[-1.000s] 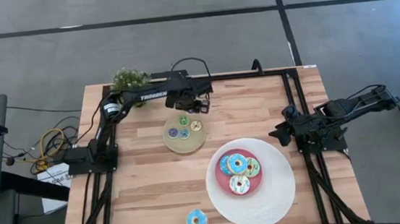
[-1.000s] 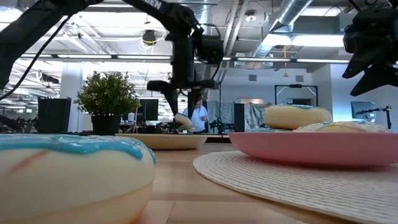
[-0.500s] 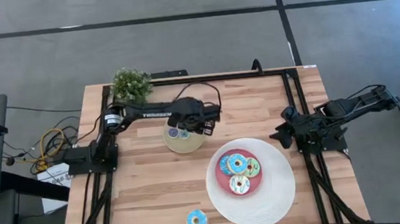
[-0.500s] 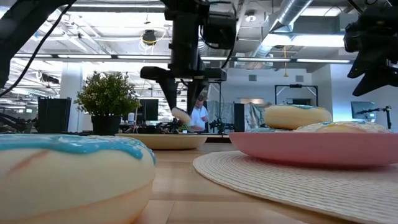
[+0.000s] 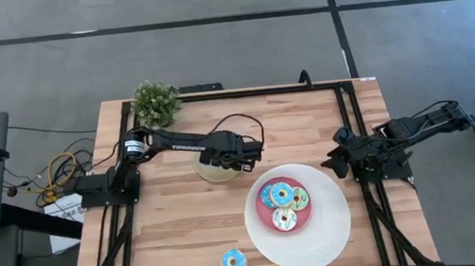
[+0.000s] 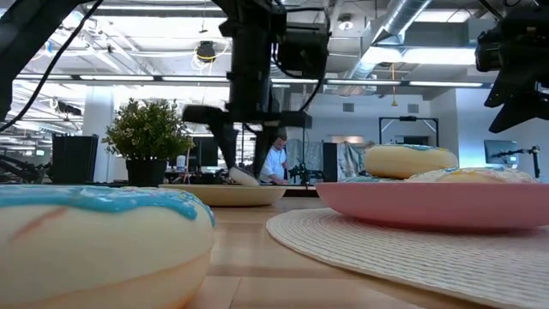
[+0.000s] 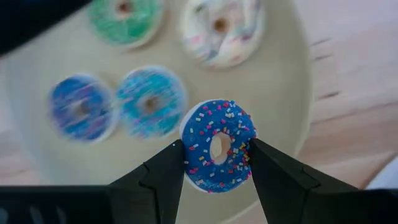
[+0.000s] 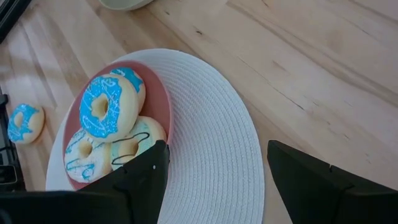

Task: Pick & Place donuts
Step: Put the small dark blue donut on the brown plate

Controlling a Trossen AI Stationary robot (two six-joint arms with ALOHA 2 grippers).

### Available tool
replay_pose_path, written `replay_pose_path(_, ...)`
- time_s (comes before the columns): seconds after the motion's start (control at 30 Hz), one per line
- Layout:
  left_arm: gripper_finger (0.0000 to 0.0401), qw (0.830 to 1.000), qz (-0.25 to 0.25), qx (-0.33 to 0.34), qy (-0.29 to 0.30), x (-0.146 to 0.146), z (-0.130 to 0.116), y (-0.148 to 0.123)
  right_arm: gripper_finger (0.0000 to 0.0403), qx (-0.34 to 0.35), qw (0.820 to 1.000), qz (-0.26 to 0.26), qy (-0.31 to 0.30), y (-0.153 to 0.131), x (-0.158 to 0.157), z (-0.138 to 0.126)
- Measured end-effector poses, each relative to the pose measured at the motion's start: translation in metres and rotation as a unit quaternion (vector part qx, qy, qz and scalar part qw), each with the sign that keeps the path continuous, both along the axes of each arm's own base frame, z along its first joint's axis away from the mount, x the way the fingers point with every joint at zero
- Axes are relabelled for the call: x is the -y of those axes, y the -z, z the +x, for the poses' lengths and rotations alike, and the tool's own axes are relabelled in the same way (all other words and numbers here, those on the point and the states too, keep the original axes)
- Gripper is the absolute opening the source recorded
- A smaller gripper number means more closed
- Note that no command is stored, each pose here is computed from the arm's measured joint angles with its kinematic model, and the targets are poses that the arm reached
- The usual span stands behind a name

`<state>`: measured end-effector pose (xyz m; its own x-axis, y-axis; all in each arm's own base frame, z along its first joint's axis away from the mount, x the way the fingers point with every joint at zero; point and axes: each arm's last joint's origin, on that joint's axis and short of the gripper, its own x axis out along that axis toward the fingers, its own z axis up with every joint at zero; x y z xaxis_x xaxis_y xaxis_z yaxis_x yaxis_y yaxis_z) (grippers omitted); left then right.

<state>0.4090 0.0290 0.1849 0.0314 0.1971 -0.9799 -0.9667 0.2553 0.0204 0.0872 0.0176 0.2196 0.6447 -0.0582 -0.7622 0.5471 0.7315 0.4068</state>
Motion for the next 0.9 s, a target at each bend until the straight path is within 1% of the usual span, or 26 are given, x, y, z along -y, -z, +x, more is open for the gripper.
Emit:
replay_pose_path(0.07,0.0169,1.000,0.000,0.029,0.004,-0.001,0.005,0.004,0.0260,0.000,1.000,-0.001,-0.002,0.000,0.000,0.000)
replay_pose_path(0.2,0.0169,0.999,-0.014,0.048,0.000,-0.004,0.006,0.012,0.0260,0.000,1.000,0.000,-0.002,0.000,0.000,0.000)
replay_pose_path(0.3,0.0169,0.999,-0.023,0.041,-0.008,-0.003,0.004,0.015,0.0260,-0.001,1.000,0.001,-0.003,0.000,0.000,0.000)
replay_pose_path(0.43,0.0169,0.999,-0.012,0.029,-0.013,-0.003,0.002,0.015,0.0260,-0.001,1.000,0.002,-0.004,0.000,0.000,0.000)
replay_pose_path(0.73,0.0169,0.999,-0.016,0.032,-0.014,-0.003,0.003,0.015,0.0260,-0.001,1.000,0.002,-0.005,0.000,0.000,0.000)
replay_pose_path(0.9,0.0186,0.999,-0.016,0.033,-0.014,-0.003,0.003,0.015,0.0260,-0.001,1.000,0.002,-0.005,0.000,0.000,0.000)
